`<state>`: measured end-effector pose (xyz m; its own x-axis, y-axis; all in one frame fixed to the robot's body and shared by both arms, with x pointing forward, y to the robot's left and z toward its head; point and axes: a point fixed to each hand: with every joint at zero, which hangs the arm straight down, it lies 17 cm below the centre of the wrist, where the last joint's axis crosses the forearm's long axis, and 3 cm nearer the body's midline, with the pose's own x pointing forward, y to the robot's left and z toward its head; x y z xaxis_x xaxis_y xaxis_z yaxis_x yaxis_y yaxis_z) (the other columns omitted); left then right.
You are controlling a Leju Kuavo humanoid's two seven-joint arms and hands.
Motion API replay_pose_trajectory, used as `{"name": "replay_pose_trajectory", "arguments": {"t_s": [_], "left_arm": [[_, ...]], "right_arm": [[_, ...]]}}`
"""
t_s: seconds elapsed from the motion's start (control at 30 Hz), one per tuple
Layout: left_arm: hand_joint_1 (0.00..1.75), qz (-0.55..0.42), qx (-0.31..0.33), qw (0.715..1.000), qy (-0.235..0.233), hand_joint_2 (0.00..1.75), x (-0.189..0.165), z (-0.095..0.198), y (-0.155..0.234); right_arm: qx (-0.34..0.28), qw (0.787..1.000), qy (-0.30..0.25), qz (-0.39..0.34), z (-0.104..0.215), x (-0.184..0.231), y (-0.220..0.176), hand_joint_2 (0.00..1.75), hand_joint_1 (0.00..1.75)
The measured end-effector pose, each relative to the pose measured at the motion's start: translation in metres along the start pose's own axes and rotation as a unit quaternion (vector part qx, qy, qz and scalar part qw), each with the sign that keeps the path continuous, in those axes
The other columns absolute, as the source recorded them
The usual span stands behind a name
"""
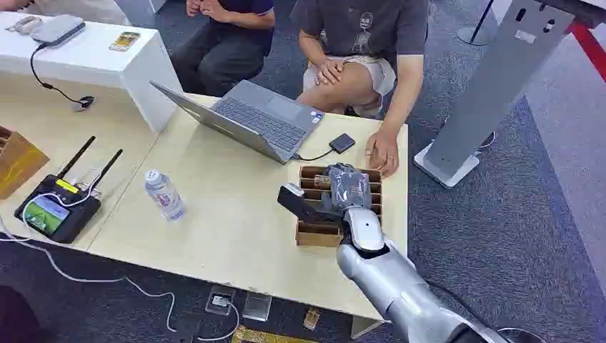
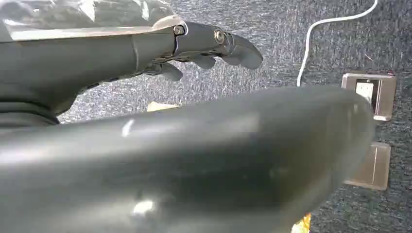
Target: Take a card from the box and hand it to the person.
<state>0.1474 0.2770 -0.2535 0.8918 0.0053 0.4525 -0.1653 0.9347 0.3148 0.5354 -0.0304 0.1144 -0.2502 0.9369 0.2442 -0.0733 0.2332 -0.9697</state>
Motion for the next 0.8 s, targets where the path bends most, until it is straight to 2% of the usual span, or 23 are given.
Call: {"name": "replay_pose_trajectory", "arguments": {"t_s": [0.2, 0.3, 0.33, 0.5, 0.57, 0.8], "left_arm": [[0.0, 0.0, -0.002, 1.0, -0.002, 0.0, 0.0006, 0.0002, -0.001], [0.0, -0.001, -0.003, 1.0, -0.003, 0.0, 0.0008, 0.0004, -0.0017], [0.0, -0.002, -0.004, 1.0, -0.003, 0.0, 0.001, 0.0004, -0.0018], [0.0, -0.004, -0.005, 1.0, -0.006, 0.0, 0.002, 0.0005, -0.0022], [0.0, -0.005, -0.006, 1.0, -0.008, 0.0, 0.0025, 0.0005, -0.0026], [0.0, -0.005, -0.009, 1.0, -0.009, 0.0, 0.003, 0.0007, -0.0038]], "right_arm": [[0.0, 1.0, -0.004, -0.007, 0.0, 0.0016, 0.0, 1.75, 0.94], [0.002, 1.0, -0.005, -0.022, -0.0004, 0.0017, -0.0002, 1.75, 1.26], [0.0, 1.0, -0.005, -0.024, -0.0008, 0.0012, -0.0013, 1.75, 1.29], [-0.004, 1.0, -0.003, -0.031, -0.0015, 0.0001, -0.0035, 1.75, 1.33], [-0.005, 0.999, -0.003, -0.032, -0.0016, 0.0004, -0.004, 1.75, 1.43], [-0.008, 0.999, -0.004, -0.047, -0.0015, -0.0001, -0.0047, 1.75, 1.48]]}}
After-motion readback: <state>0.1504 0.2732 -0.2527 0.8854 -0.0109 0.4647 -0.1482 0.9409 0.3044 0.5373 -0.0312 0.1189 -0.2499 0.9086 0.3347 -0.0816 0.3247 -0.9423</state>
